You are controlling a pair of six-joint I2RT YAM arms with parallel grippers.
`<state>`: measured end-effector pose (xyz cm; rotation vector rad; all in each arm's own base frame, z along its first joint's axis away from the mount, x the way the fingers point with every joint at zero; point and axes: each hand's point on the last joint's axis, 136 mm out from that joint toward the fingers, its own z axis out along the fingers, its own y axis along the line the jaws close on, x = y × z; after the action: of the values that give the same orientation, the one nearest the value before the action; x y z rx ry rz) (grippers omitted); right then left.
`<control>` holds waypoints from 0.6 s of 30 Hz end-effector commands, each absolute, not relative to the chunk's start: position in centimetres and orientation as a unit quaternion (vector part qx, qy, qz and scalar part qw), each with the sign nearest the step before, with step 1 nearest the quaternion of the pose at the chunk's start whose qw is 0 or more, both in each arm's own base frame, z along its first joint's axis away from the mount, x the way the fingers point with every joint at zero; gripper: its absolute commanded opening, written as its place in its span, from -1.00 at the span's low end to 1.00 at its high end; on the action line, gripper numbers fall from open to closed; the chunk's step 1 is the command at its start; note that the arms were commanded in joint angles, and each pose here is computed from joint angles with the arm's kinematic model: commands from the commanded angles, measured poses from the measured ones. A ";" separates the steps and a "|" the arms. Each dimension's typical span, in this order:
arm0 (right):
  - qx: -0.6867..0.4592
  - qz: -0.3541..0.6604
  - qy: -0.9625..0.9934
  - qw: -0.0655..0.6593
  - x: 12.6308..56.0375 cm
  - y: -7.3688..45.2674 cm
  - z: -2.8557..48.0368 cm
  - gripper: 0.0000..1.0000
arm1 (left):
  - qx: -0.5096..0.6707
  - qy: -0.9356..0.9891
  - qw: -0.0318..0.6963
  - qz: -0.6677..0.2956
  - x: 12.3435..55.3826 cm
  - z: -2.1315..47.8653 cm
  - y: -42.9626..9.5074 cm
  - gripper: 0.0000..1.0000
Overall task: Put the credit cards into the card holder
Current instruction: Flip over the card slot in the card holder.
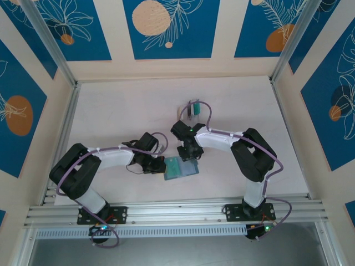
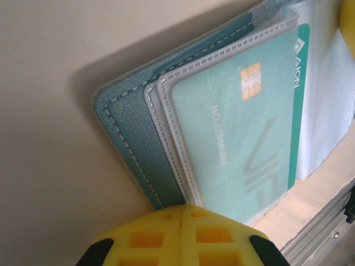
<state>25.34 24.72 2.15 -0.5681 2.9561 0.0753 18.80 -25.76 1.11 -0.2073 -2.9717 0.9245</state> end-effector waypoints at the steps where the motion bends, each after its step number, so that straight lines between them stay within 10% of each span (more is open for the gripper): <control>1: -0.190 0.019 0.981 0.035 24.3 24.1 0.5 -0.55 | -0.058 -0.969 0.036 0.239 17.3 -3.1 -24.0 -0.93; 18: -0.202 -0.019 0.976 0.077 25.3 23.6 3.2 -0.97 | -0.057 -0.969 0.038 0.239 17.3 -3.4 -24.0 -0.93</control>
<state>25.28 24.88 2.40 -0.5993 2.9362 0.0415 18.81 -25.78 1.10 -0.2076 -2.9711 0.9256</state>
